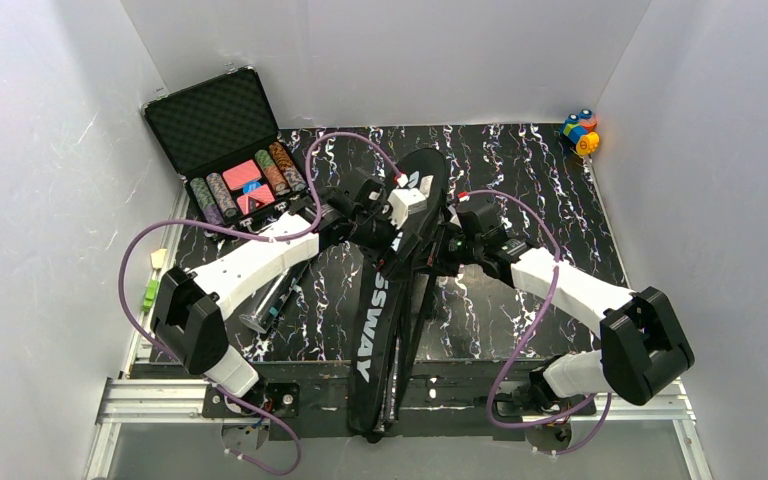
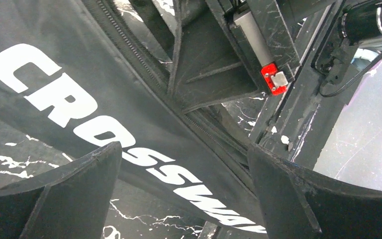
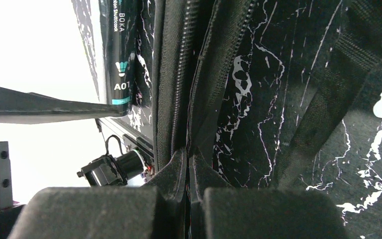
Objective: Pack up the badminton gear
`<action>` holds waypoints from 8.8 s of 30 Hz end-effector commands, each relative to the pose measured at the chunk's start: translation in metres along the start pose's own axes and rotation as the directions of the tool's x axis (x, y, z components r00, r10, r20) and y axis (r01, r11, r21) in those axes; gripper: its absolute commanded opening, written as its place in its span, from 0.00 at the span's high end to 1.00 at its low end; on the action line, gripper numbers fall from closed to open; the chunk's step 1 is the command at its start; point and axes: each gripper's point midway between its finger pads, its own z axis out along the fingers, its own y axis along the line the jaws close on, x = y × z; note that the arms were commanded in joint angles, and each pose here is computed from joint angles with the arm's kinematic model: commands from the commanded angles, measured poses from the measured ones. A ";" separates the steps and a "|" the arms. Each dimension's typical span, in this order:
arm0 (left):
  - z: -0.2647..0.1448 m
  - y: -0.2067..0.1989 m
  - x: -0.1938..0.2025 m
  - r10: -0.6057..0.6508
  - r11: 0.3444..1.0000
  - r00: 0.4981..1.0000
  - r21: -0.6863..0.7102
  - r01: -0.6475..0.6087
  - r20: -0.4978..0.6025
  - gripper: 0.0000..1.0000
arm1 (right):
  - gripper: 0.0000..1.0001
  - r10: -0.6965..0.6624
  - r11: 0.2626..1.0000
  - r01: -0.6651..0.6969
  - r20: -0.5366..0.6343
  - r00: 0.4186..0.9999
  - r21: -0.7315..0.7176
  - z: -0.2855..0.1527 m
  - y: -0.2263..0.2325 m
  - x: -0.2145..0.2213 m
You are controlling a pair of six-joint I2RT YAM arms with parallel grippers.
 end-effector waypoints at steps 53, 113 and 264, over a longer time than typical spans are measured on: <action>-0.008 -0.030 0.018 0.164 0.980 0.985 -0.107 -0.169 -0.058 1.00 | 0.44 0.130 0.991 -0.126 0.188 0.974 -0.032 -0.077 0.007 -0.048; -0.034 0.017 -0.020 -0.152 0.959 0.983 -0.227 0.172 0.104 1.00 | 0.21 0.169 0.984 -0.129 0.398 0.902 -0.126 -0.045 -0.005 -0.170; -0.029 0.000 -0.018 -0.168 0.975 0.983 -0.131 0.177 0.076 1.00 | 0.75 0.240 0.932 -0.118 0.343 0.908 -0.342 -0.080 -0.020 -0.137</action>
